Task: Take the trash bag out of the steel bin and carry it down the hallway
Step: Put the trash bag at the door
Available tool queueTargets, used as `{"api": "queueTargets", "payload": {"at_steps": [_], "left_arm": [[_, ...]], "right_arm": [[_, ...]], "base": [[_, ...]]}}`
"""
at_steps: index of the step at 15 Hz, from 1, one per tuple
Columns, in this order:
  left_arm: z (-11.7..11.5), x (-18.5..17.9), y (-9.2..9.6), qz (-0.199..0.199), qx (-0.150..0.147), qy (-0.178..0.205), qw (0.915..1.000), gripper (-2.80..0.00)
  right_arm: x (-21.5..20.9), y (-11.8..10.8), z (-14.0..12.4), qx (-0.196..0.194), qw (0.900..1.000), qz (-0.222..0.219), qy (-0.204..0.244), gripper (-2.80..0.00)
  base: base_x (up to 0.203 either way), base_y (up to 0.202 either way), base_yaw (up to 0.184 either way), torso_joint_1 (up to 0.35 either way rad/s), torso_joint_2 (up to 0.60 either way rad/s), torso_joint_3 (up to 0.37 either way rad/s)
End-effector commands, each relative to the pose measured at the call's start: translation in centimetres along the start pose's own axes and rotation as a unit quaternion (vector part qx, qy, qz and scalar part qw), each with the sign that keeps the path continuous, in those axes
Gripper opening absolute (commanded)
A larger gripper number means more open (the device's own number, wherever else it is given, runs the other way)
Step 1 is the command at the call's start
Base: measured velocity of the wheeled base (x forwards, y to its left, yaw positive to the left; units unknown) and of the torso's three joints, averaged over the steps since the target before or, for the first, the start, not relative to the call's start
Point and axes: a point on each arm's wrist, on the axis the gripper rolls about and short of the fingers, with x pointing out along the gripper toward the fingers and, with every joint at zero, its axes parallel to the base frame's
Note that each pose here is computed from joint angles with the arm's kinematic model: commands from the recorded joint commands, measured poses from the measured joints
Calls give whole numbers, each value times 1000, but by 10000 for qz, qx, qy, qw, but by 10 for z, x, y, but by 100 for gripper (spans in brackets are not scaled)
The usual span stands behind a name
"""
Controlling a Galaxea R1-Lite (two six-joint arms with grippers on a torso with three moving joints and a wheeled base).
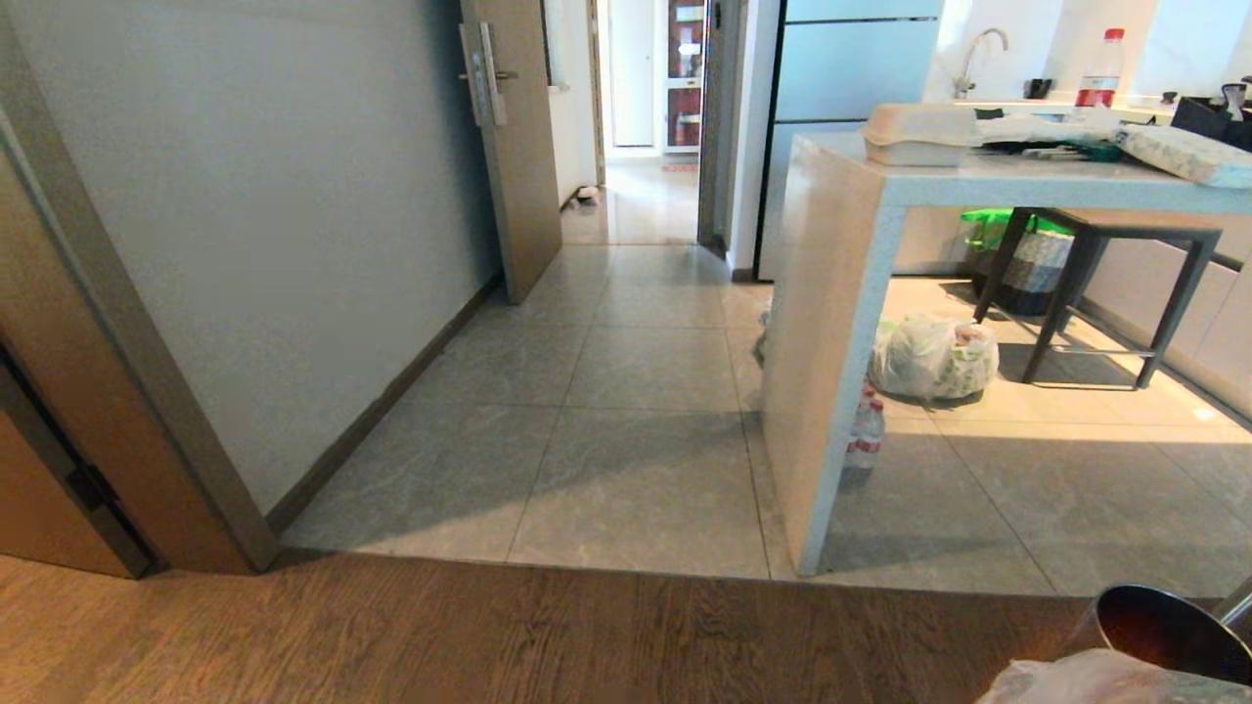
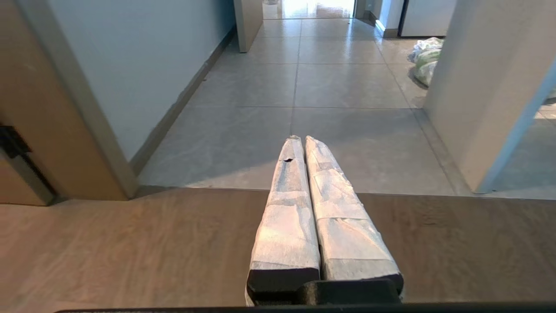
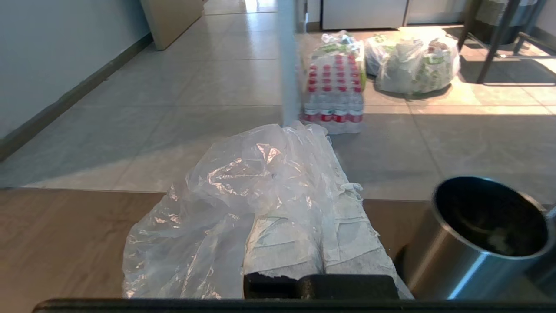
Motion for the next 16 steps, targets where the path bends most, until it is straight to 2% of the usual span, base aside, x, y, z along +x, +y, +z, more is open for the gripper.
{"api": "queueTargets", "payload": {"at_steps": [1, 8, 16], "left_arm": [[0, 0, 0, 2, 0, 12, 10000, -280], [0, 0, 0, 2, 8, 12, 10000, -280], [0, 0, 0, 2, 23, 4, 10000, -280]], "right_arm": [[0, 0, 0, 0, 10000, -2, 17, -280], [0, 0, 0, 23, 10000, -2, 9, -280], [0, 0, 0, 7, 10000, -2, 9, -280]], "base": [[0, 197, -4, 0, 0, 2], [0, 173, -1, 2, 4, 3], [0, 0, 0, 0, 0, 0]]}}
